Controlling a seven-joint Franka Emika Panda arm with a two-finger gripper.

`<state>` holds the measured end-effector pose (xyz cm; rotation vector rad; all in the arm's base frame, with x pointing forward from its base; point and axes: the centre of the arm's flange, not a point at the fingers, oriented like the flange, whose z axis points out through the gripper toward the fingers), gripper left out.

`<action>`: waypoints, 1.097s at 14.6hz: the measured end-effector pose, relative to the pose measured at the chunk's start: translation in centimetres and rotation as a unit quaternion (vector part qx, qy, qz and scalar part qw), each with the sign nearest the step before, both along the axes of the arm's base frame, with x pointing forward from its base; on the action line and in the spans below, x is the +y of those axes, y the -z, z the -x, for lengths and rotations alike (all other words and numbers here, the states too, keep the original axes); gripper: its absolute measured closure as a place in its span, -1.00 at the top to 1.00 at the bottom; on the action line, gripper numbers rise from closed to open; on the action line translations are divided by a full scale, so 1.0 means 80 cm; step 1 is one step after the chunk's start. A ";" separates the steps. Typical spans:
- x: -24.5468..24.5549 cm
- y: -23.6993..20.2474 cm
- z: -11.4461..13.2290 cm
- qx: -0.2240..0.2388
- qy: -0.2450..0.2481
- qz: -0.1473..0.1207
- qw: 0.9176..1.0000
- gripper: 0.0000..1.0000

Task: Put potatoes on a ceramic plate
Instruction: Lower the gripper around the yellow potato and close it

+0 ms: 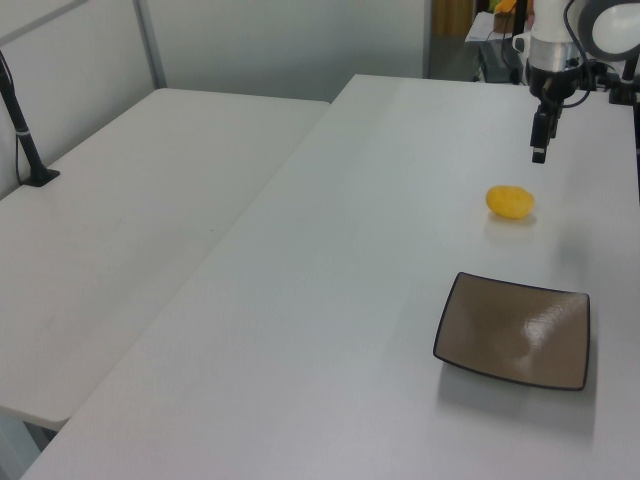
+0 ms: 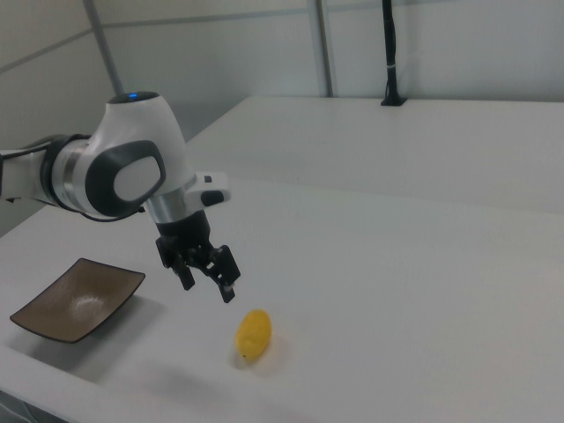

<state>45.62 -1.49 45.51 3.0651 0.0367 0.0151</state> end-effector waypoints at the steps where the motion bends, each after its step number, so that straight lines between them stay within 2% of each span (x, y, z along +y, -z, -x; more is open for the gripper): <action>1: -0.005 0.006 0.000 -0.007 -0.006 -0.001 1.000 1.00; 5: -0.006 0.056 -0.004 -0.034 -0.032 -0.003 0.999 1.00; 16: -0.020 0.160 -0.040 -0.048 -0.049 0.001 0.998 1.00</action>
